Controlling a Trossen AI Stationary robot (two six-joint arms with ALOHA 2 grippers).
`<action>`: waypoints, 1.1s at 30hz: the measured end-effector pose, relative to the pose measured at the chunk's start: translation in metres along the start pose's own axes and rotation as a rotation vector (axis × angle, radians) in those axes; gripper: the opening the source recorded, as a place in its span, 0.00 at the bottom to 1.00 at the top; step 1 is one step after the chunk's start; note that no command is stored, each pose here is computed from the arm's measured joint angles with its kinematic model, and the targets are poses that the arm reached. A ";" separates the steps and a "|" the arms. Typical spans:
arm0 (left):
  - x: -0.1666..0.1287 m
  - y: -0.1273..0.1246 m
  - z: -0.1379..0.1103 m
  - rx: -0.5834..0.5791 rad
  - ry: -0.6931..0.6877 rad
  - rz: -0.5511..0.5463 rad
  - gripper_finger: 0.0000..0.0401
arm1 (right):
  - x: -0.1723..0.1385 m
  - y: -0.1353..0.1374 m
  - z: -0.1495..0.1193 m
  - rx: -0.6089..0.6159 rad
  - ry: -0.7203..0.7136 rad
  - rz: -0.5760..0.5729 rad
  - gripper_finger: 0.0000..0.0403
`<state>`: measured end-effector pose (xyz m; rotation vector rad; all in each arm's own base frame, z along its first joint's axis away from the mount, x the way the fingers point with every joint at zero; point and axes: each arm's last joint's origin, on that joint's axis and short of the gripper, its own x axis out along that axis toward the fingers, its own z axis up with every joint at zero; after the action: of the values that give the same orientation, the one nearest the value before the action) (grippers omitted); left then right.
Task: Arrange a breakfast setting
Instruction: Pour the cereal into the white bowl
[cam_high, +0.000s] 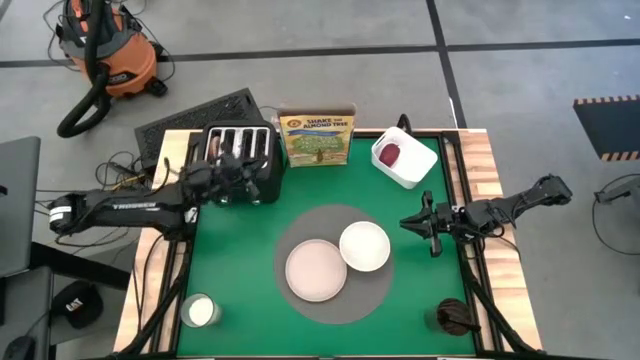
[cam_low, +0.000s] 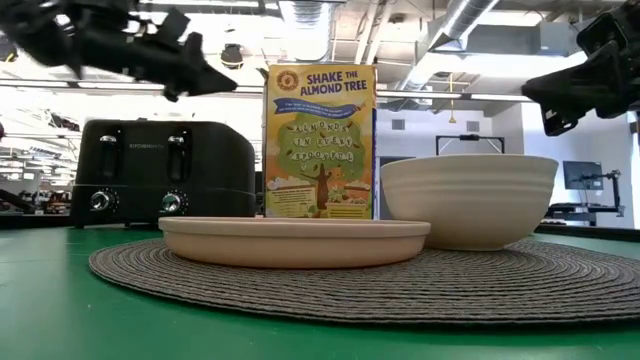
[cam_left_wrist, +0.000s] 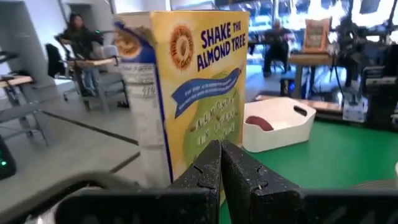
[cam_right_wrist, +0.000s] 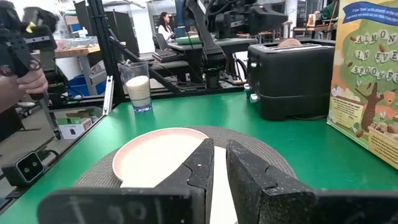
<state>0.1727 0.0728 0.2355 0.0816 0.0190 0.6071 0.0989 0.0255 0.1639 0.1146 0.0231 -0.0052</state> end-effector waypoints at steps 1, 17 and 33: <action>0.007 0.003 0.004 0.007 0.016 -0.003 0.00 | 0.000 0.000 0.000 0.000 -0.002 -0.008 0.18; 0.046 0.057 0.041 -0.060 0.273 0.069 0.21 | 0.000 0.000 0.000 0.000 -0.002 -0.012 0.18; 0.041 0.089 0.043 -0.008 0.287 -0.040 0.76 | 0.000 0.000 0.000 -0.004 -0.002 -0.013 0.18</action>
<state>0.1575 0.1662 0.2854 -0.0142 0.2955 0.5748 0.0989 0.0251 0.1640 0.1108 0.0224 -0.0182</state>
